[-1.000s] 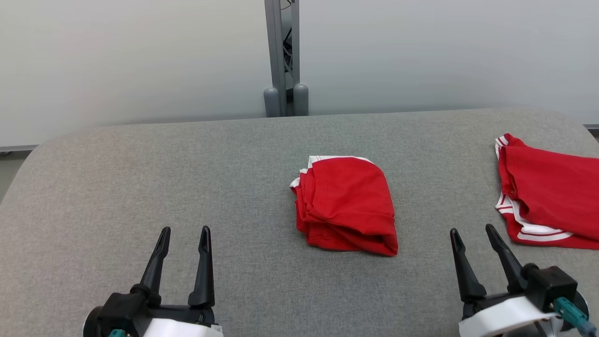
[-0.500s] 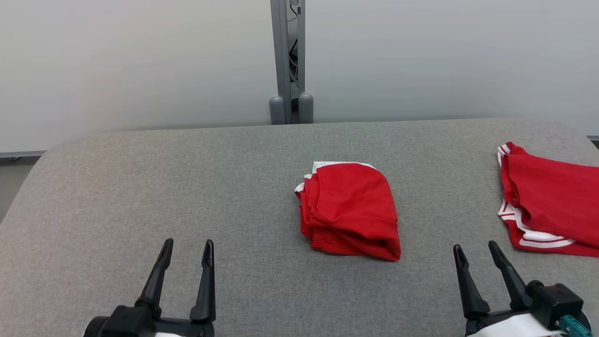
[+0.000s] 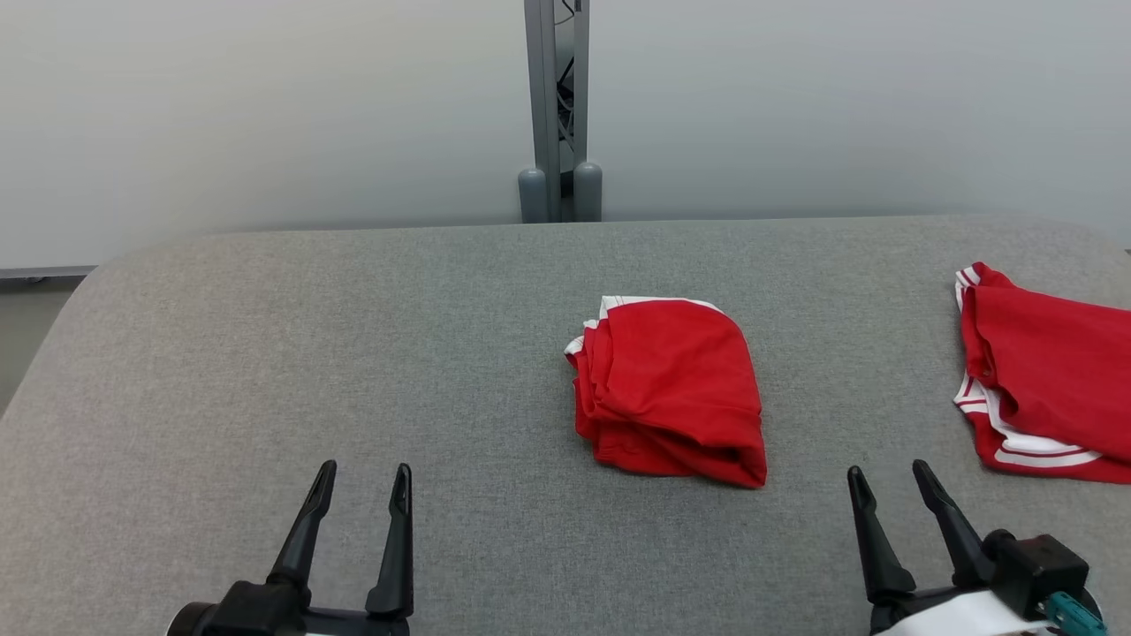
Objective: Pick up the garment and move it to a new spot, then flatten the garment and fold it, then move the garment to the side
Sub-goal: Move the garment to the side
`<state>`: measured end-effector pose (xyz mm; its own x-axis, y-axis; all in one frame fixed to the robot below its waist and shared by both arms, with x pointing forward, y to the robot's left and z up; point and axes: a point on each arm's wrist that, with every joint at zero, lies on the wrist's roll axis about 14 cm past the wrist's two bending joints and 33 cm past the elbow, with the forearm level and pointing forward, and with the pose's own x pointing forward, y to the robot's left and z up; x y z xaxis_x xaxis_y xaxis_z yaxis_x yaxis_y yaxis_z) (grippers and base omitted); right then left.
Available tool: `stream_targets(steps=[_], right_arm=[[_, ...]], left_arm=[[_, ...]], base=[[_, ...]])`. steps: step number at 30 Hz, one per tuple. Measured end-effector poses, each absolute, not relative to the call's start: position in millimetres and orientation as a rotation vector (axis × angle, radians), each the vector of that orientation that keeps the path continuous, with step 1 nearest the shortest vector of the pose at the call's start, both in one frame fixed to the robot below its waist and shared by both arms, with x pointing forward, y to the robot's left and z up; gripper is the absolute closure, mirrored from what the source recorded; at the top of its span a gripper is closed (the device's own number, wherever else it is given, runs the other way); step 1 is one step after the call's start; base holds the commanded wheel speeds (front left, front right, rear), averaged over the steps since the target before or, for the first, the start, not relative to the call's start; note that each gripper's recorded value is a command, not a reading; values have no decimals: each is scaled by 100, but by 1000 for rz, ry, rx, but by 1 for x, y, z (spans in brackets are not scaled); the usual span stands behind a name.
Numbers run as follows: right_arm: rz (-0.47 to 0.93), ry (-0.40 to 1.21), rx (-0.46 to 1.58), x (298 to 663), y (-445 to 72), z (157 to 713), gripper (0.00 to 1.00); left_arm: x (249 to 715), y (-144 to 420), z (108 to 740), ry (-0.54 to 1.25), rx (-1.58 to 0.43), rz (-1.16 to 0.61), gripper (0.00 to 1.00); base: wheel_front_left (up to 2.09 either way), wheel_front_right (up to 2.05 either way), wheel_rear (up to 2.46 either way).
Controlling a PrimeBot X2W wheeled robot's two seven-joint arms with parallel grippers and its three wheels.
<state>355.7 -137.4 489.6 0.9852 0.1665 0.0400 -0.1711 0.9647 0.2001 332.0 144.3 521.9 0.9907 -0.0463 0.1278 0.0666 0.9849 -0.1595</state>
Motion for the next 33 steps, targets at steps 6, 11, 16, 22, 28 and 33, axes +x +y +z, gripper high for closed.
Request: stream_targets(steps=[6, 11, 16, 22, 28, 33], right_arm=[[218, 43, 299, 373, -114, 474, 0], [246, 60, 421, 406, -98, 477, 0], [214, 178, 559, 434, -95, 453, 0], [212, 342, 699, 460, -78, 428, 0], [200, 446, 716, 470, -79, 403, 0], [230, 504, 709, 471, -69, 394, 0]], left_arm=[[334, 140, 511, -88, -150, -74, 0], [343, 139, 508, -77, -156, -79, 0], [351, 139, 501, -55, -162, -84, 0], [358, 142, 493, -31, -189, -79, 0], [364, 146, 490, -22, -188, -66, 0], [366, 147, 486, -9, -179, -64, 0]], base=[[0, 0, 0], [0, 0, 0], [0, 0, 0], [0, 0, 0], [0, 0, 0], [0, 0, 0]])
